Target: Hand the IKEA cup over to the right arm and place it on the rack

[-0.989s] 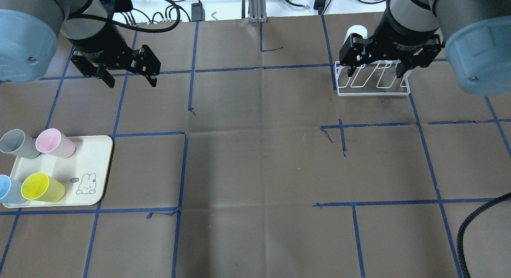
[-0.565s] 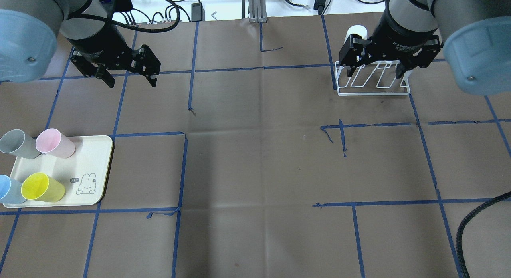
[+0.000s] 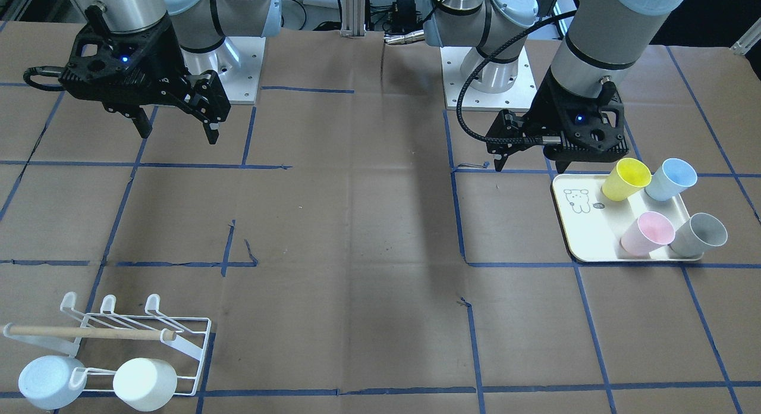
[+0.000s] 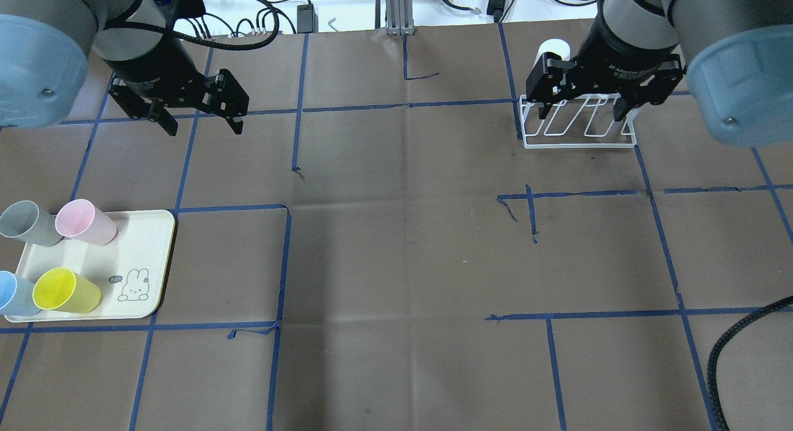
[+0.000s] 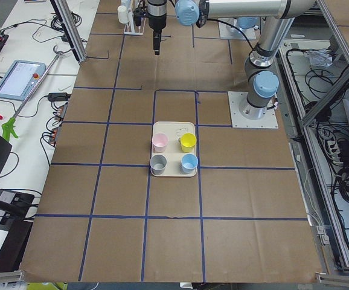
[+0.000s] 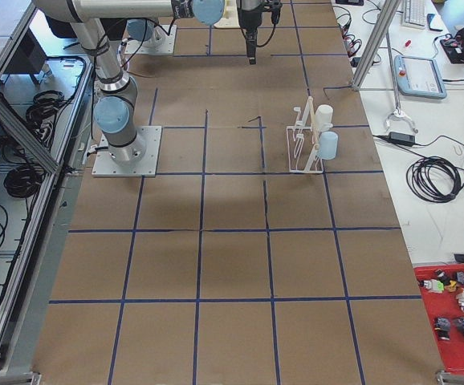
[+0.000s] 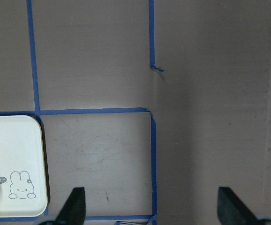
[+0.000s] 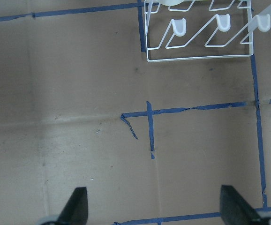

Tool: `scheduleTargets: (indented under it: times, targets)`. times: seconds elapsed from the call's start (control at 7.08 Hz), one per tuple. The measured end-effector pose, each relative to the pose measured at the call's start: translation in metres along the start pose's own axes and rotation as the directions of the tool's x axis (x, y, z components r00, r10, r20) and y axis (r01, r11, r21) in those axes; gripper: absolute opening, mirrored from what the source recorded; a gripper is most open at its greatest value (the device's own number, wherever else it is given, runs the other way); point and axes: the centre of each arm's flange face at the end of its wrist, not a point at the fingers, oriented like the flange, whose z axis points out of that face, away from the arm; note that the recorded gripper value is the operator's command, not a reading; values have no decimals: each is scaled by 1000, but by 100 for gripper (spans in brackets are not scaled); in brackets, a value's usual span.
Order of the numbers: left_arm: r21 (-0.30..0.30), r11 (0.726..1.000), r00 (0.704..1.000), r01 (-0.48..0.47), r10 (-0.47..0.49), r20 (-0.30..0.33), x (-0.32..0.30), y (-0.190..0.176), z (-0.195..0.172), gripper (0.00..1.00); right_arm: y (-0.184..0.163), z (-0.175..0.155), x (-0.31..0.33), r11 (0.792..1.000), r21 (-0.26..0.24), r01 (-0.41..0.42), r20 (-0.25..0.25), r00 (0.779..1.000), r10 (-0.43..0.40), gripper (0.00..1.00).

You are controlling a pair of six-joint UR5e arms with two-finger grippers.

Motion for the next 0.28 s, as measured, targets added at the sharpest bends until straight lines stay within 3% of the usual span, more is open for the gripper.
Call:
scheduleTargets:
  times: [0.28]
  targets:
    - [2,1000,1000,0,0,1,0,0,-1,99,-1,0,0,1000,1,1,1,1000,-1,100]
